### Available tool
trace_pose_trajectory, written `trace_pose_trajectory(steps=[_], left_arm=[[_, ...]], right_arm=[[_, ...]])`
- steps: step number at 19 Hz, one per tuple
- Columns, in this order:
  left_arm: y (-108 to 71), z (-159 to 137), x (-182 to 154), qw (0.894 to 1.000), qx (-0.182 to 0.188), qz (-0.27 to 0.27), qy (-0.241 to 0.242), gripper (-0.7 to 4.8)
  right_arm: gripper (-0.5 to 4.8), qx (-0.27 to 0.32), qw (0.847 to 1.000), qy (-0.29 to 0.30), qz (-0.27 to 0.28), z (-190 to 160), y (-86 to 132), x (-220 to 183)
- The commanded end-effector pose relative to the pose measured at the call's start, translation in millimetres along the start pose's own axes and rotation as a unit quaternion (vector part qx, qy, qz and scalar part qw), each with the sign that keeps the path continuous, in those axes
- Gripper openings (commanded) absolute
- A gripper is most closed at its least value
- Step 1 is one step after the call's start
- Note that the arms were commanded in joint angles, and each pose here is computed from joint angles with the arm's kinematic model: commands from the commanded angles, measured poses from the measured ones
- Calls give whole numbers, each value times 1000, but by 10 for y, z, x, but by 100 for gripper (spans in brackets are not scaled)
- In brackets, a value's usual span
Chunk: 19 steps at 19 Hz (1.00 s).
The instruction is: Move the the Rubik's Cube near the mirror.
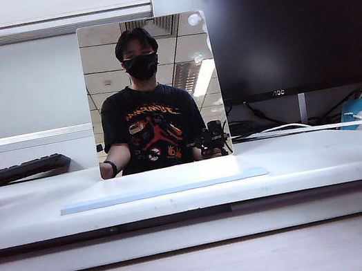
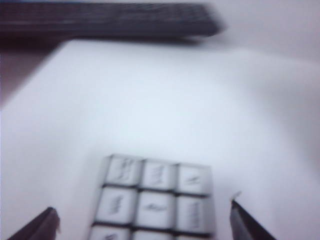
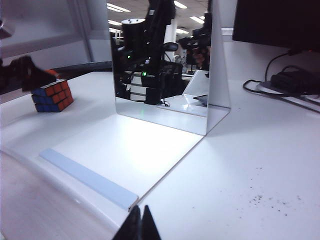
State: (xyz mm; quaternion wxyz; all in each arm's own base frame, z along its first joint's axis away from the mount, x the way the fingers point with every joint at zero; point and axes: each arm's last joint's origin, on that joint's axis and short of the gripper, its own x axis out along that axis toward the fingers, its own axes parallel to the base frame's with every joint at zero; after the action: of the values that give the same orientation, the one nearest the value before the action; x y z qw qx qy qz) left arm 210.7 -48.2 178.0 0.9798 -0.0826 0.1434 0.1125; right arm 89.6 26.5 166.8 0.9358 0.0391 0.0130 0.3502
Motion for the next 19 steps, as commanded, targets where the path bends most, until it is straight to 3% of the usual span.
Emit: trace_pose_trajectory(steps=[1, 3, 4, 5, 6, 9, 13, 15, 17, 19], left_arm=[[0, -63, 106, 1000, -13, 11, 4, 479], [-34, -151, 227, 999, -16, -30, 15, 479], [-37, -175, 247, 999, -14, -30, 19, 314], [-38, -195, 259, 999, -11, -29, 23, 43], [-39, -193, 258, 999, -12, -29, 22, -3], [-58, -113, 224, 998, -23, -52, 2, -5], [-232, 64, -88, 991, -23, -127, -25, -5], [-361, 104, -281, 984, -21, -175, -32, -5], [-592, 76, -569, 970, -30, -241, -34, -5], [-840, -57, -863, 965, -31, -259, -33, -5]], right_arm=[[-1, -3, 1000, -6, -2, 2, -3, 2], [-1, -3, 1000, -6, -2, 2, -3, 2], [-1, -3, 1000, -6, -2, 2, -3, 2], [-1, -3, 1000, -6, -2, 2, -3, 2], [-1, -3, 1000, -6, -2, 2, -3, 2], [-1, -3, 1000, -6, -2, 2, -3, 2], [-1, -3, 1000, -6, -2, 2, -3, 2], [-1, -3, 1000, -6, -2, 2, -3, 2], [-1, -3, 1000, -6, -2, 2, -3, 2], [-1, -4, 1000, -7, -3, 3, -4, 2]])
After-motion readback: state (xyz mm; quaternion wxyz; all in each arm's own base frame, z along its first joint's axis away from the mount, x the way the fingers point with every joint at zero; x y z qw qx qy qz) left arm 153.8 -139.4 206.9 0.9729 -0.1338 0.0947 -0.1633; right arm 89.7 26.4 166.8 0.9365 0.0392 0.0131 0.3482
